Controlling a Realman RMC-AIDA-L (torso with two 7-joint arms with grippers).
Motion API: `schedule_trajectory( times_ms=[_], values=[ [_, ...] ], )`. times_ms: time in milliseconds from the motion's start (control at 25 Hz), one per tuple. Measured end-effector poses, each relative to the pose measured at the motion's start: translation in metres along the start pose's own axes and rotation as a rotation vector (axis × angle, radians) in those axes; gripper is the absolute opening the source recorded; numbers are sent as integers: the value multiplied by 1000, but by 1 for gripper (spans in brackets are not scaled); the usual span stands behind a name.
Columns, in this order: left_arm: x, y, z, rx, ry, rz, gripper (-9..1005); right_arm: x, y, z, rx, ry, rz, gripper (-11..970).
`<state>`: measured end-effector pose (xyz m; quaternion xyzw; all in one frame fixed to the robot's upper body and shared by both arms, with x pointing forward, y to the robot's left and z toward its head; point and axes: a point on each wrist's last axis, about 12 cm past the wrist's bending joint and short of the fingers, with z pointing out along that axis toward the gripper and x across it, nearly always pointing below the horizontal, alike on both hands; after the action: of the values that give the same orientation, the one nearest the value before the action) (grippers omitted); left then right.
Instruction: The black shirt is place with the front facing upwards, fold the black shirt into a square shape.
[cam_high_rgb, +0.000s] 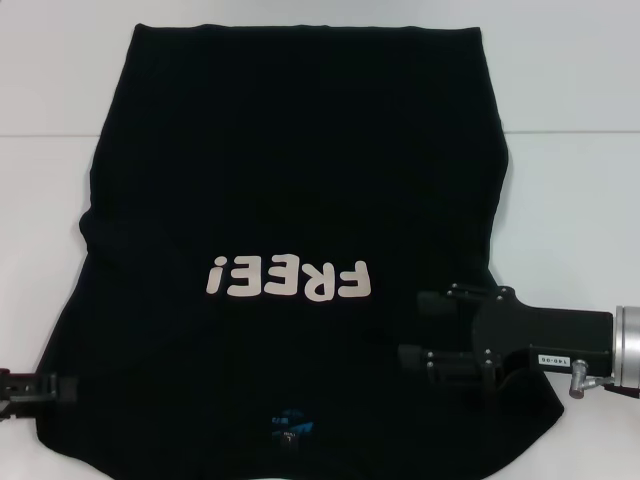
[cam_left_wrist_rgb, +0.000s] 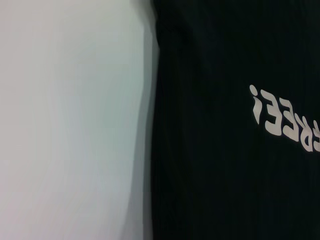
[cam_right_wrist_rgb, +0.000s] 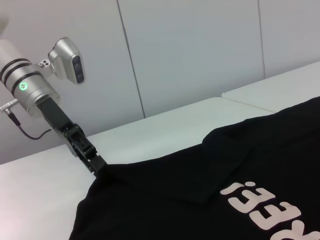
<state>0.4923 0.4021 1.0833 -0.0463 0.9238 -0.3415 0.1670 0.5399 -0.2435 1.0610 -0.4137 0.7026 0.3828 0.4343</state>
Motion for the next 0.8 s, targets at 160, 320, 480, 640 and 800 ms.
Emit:
schedule_trajectory(
  times_ms=[160,320,480,640,800],
  values=[
    [-1,1,-2,-23,2,13,860,-1,0,1,-2,-4,4,834],
    [-2,3,-6,-50,-1,19,815,-1,1,2,-4,-5,3,834],
    [-3,5,-7,-77,0,17,792,-1,1,3,-6,-6,4,835],
    [-5,3,-5,-81,10,27,791,-1,1,3,-6,-6,4,835],
    [-6,1,-2,-92,30,46,753,-1,1,3,-6,-7,5,835]
  ],
)
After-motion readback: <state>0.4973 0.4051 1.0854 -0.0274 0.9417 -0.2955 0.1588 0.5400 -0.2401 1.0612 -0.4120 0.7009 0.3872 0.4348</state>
